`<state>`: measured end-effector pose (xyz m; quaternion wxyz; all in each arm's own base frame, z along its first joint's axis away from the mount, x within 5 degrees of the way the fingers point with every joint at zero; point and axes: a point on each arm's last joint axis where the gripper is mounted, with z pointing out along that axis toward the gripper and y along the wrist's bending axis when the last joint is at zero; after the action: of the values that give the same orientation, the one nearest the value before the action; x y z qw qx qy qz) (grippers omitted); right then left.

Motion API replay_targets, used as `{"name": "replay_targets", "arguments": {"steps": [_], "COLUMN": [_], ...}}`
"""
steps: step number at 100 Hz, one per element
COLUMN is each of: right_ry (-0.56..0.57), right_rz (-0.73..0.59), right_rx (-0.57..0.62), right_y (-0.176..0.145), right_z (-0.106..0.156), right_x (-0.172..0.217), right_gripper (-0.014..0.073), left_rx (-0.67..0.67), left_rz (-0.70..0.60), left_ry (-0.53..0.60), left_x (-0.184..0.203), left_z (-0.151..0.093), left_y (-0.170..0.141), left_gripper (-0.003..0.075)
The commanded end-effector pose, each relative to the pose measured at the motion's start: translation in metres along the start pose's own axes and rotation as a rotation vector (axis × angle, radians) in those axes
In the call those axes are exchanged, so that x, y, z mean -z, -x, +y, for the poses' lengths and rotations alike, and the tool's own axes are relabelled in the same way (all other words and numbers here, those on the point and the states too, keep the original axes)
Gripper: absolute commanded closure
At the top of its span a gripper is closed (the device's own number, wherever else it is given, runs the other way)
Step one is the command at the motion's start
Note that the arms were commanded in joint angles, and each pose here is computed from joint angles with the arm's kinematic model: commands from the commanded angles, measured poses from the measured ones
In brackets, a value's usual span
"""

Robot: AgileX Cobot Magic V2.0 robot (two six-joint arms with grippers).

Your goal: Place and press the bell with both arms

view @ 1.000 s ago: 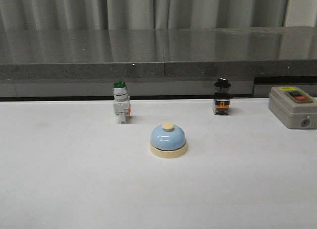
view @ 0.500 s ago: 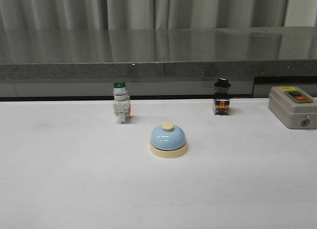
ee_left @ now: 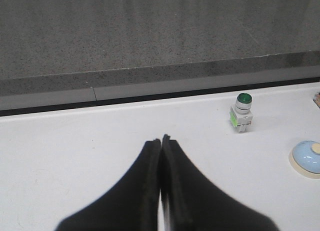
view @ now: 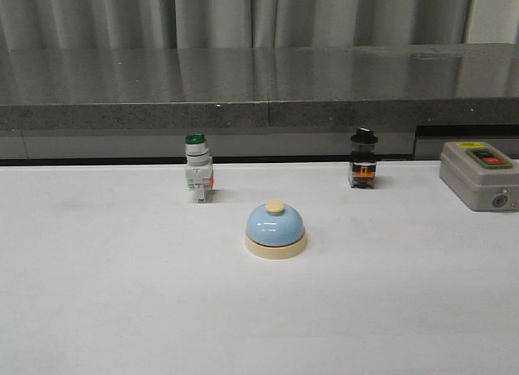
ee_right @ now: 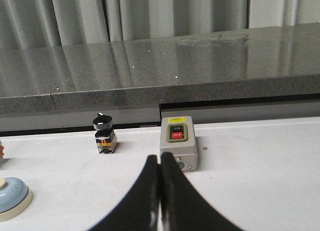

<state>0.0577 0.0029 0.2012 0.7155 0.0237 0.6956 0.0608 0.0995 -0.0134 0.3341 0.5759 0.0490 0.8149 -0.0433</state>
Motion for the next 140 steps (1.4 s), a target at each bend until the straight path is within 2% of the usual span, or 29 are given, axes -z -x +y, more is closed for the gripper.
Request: {"name": "replay_targets", "arguments": {"steps": [1, 29, 56, 84, 110, 140], "right_ry": [0.007, 0.007, 0.007, 0.007, 0.007, 0.007], "right_rz": [-0.083, -0.083, -0.083, -0.083, -0.083, -0.083], "right_rx": [0.009, 0.009, 0.009, 0.009, 0.009, 0.009], "right_y": [0.012, 0.012, 0.012, 0.012, 0.012, 0.012], "right_z": [0.002, 0.002, 0.002, 0.002, 0.002, 0.002], "right_x": [0.000, 0.000, 0.000, 0.000, 0.000, 0.000], "right_gripper": [0.0659, 0.0659, 0.0659, 0.0659, 0.0659, 0.0659], "left_rx": [0.010, 0.010, -0.014, -0.034, -0.055, -0.053], "left_rz": [-0.108, -0.108, -0.238, -0.439, -0.445, -0.521], "left_ry": [0.001, 0.001, 0.011, 0.008, 0.006, 0.038], "left_x": [0.004, 0.004, -0.004, -0.011, -0.011, -0.003], "left_z": [0.000, 0.000, 0.001, 0.001, 0.001, 0.003], "left_y": [0.015, 0.015, 0.009, -0.047, -0.100, -0.125], "left_gripper": [0.0741, 0.0741, 0.0741, 0.0741, 0.0741, 0.0741]}}
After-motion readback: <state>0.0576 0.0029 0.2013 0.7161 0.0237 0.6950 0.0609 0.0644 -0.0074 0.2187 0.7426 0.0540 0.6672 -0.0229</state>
